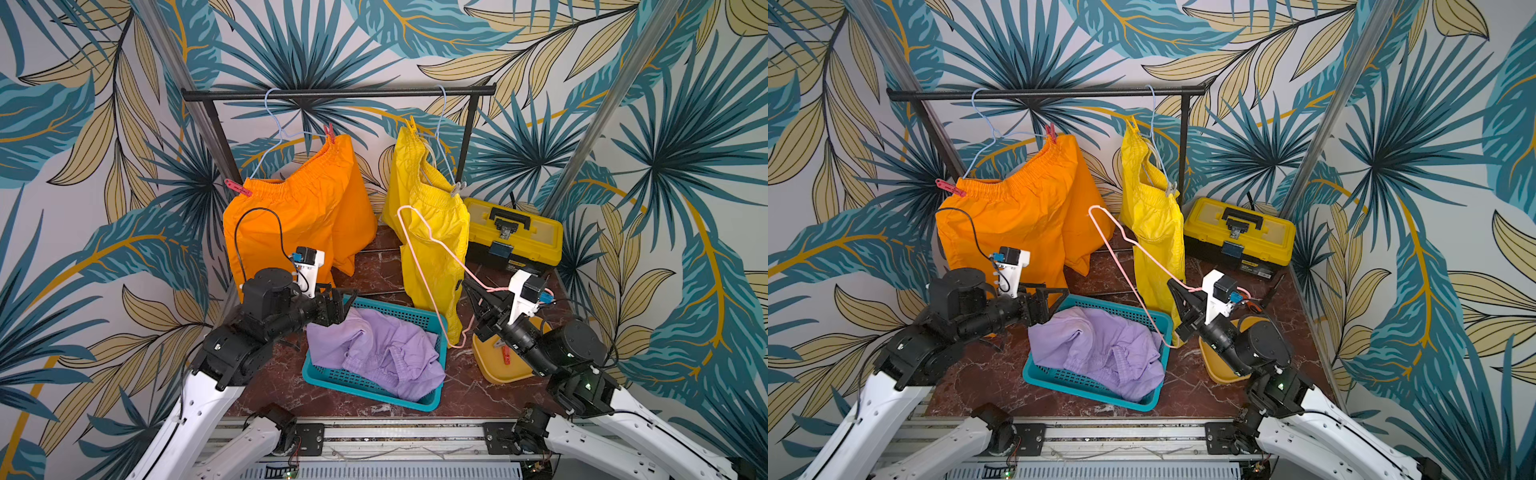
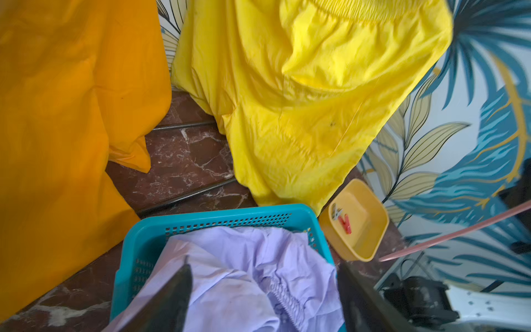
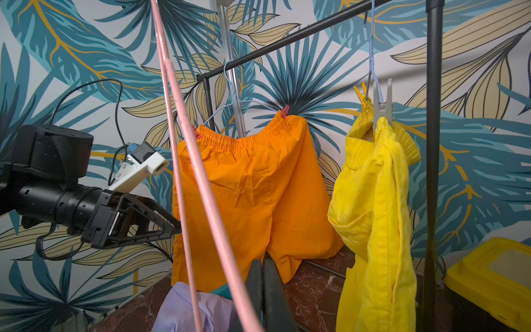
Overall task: Remove the clothespins securing shorts to the hanger
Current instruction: Adjust the shorts in the basket.
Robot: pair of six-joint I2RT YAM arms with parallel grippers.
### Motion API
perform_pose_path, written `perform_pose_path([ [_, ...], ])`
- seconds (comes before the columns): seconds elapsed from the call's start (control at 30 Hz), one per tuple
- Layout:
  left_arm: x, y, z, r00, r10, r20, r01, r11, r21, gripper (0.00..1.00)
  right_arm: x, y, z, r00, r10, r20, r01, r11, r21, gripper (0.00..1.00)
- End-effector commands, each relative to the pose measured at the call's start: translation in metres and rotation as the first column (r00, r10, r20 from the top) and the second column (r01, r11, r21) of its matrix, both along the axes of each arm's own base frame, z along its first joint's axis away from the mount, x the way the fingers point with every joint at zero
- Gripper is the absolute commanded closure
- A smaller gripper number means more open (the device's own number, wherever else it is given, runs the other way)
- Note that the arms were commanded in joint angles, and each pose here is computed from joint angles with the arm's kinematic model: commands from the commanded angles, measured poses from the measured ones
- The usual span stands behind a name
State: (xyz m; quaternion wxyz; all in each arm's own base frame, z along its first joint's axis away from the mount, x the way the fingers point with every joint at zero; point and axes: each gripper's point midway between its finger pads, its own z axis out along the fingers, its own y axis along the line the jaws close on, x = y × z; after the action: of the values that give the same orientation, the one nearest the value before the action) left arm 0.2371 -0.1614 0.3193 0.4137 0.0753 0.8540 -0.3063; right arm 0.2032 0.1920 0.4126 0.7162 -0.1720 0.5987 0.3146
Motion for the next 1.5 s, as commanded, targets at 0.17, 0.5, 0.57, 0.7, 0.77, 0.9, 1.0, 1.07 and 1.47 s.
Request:
perform_pose_path([
  [0.17,-0.02,-0.017,-0.105,0.949,-0.03,-0.314,0.05,0.997,0.056,0.39,0.003,-0.009,-0.017,0.999,-0.052,-0.011,0.052,0.998,-0.018,1.0],
  [0.5,-0.04,-0.061,-0.195,0.882,-0.064,-0.468,0.143,0.98,0.136,0.39,0.008,-0.008,-0.024,0.998,-0.068,-0.01,0.067,0.997,-0.025,1.0],
  [0.57,-0.036,-0.071,-0.21,0.87,-0.071,-0.488,0.164,0.975,0.151,0.39,0.008,-0.007,-0.024,0.998,-0.065,-0.01,0.065,0.998,-0.021,1.0],
  [0.7,-0.026,-0.077,-0.245,0.859,-0.033,-0.511,0.18,0.954,0.242,0.37,0.007,-0.008,-0.022,0.998,-0.063,-0.009,0.063,0.998,-0.016,1.0],
  [0.77,-0.025,-0.08,-0.26,0.848,-0.027,-0.529,0.199,0.941,0.272,0.35,0.007,-0.008,-0.022,0.998,-0.061,-0.008,0.061,0.998,-0.015,1.0],
  [0.9,-0.026,-0.087,-0.278,0.831,-0.032,-0.555,0.231,0.928,0.292,0.27,0.006,-0.008,-0.023,0.998,-0.058,-0.01,0.058,0.998,-0.017,1.0],
  [1.0,-0.021,-0.096,-0.262,0.846,-0.067,-0.529,0.237,0.936,0.26,0.19,0.005,-0.008,-0.024,0.999,-0.053,-0.012,0.053,0.999,-0.014,1.0],
  [1.07,-0.016,-0.103,-0.235,0.866,-0.098,-0.49,0.233,0.947,0.221,0.12,0.005,-0.008,-0.023,0.998,-0.054,-0.011,0.054,0.998,-0.016,1.0],
  [1.47,-0.023,-0.056,0.026,0.982,-0.147,0.117,0.142,0.989,0.048,0.0,0.002,-0.005,-0.028,0.999,-0.031,-0.037,0.028,0.997,-0.075,1.0],
])
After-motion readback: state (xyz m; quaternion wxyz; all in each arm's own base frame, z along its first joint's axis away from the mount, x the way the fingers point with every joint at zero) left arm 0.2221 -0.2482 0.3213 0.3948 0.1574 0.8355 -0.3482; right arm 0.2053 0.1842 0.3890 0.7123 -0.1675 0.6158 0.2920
